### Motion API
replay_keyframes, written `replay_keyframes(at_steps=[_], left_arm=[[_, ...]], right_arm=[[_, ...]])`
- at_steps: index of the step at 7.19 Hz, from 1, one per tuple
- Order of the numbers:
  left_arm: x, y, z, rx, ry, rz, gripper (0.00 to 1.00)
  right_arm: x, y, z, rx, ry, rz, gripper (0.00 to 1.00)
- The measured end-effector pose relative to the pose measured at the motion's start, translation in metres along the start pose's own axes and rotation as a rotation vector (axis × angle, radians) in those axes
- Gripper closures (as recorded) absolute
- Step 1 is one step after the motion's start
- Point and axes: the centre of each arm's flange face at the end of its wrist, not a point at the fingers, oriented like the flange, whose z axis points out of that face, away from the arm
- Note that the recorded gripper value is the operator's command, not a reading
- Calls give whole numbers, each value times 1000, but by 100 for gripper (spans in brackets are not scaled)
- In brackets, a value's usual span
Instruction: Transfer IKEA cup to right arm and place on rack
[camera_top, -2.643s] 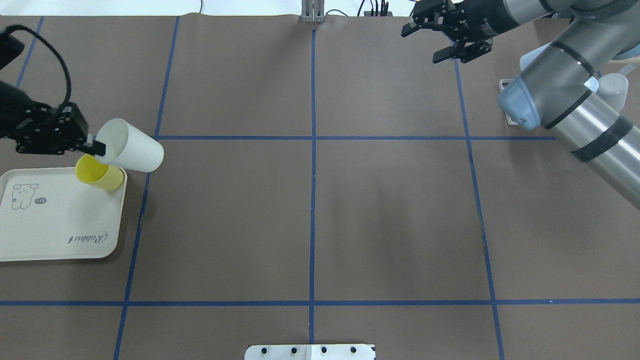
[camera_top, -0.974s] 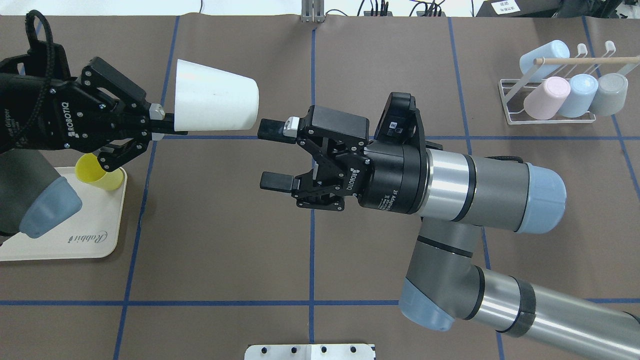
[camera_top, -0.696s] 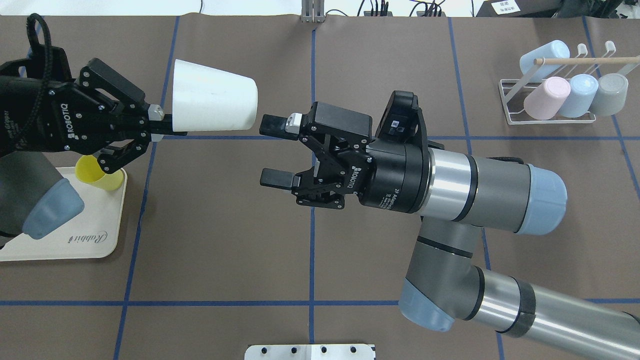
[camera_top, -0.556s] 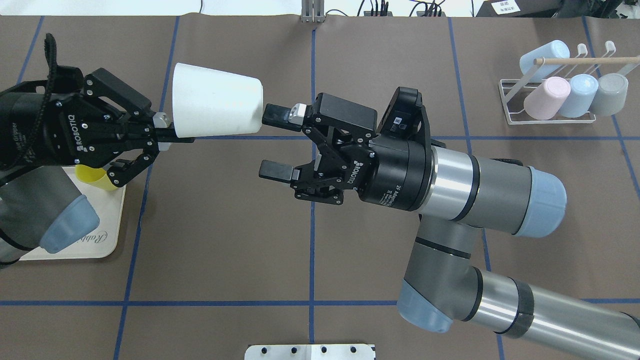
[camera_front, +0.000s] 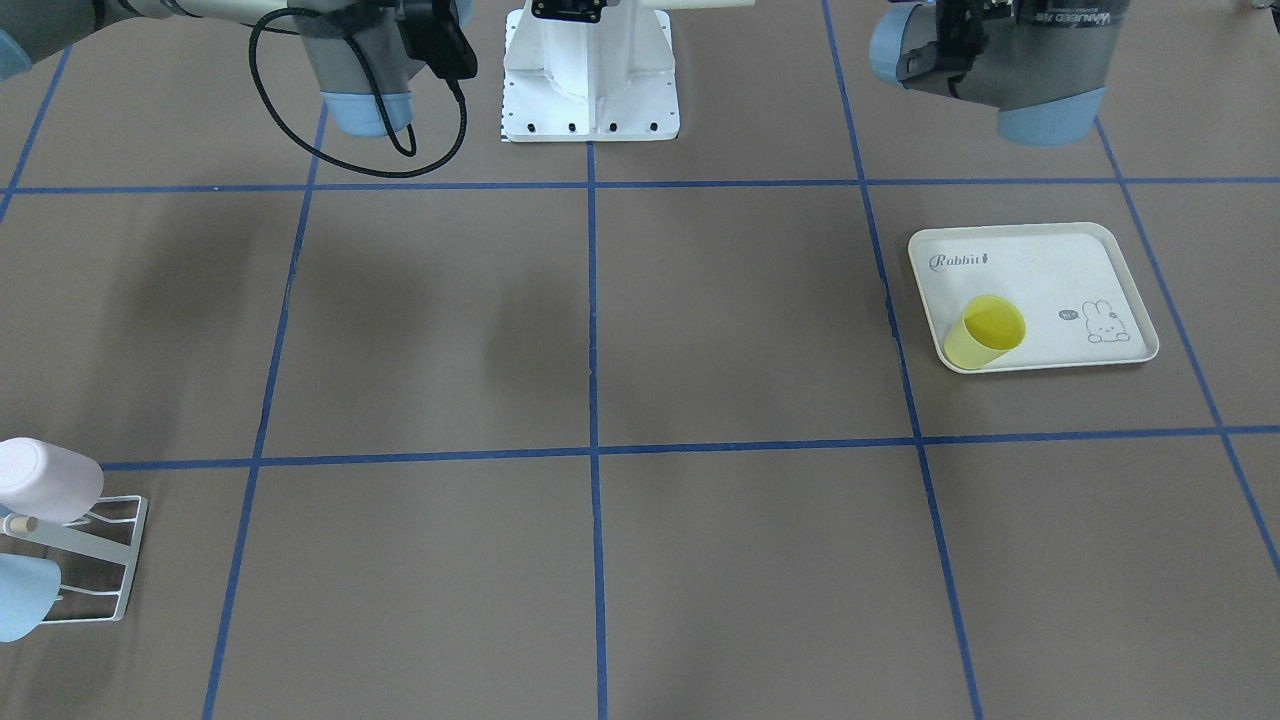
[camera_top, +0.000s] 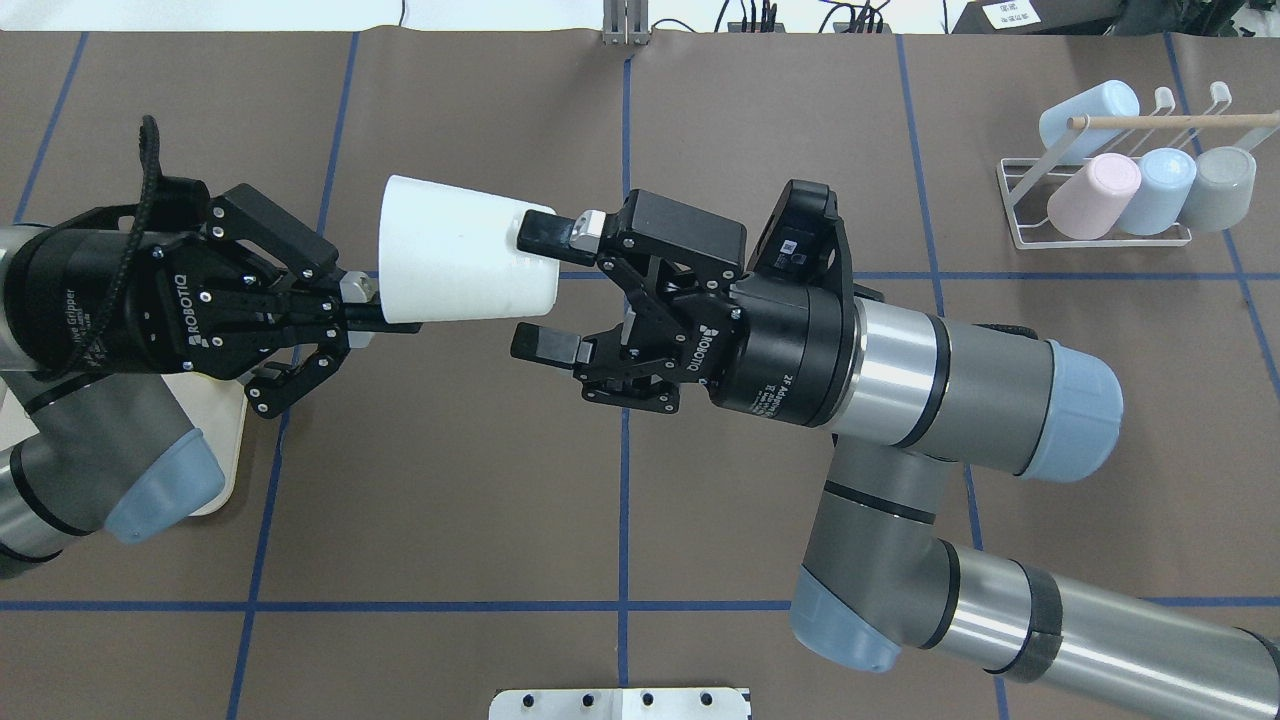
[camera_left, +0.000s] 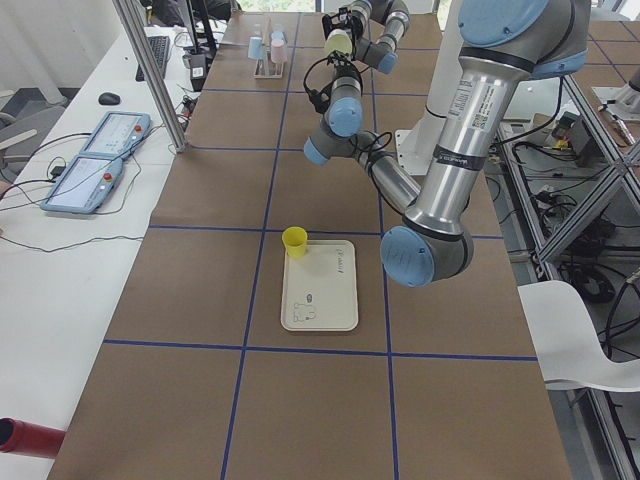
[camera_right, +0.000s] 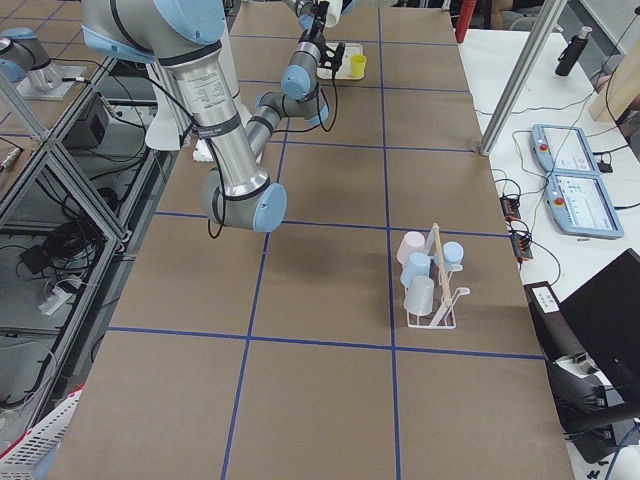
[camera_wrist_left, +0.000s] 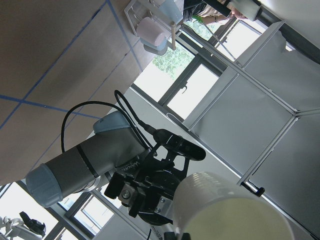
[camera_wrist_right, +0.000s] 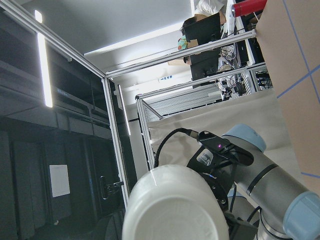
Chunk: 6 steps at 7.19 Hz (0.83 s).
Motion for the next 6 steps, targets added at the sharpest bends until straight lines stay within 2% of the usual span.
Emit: replay_keyframes(at_steps=[1,2,3,4,5,6], left_arm=[[-2,1,2,-4,-3,-3,100],[-3,1,3,-7,-5,-6,100],[-5,1,4,-10,-6,-8,100],[-5,2,4,-12,-6,-9,65],[-6,2,5,-12,-7,-10,7],[-5,2,5,-13,-7,-8,0]], right_arm=[[0,0,0,0,0,0,6],[1,0,0,0,1,1,52],[1,1,0,0,2,3,76],[3,1,0,0,4,6,86],[3,1,-1,2,8,5,95],[4,1,-2,4,13,3,95]])
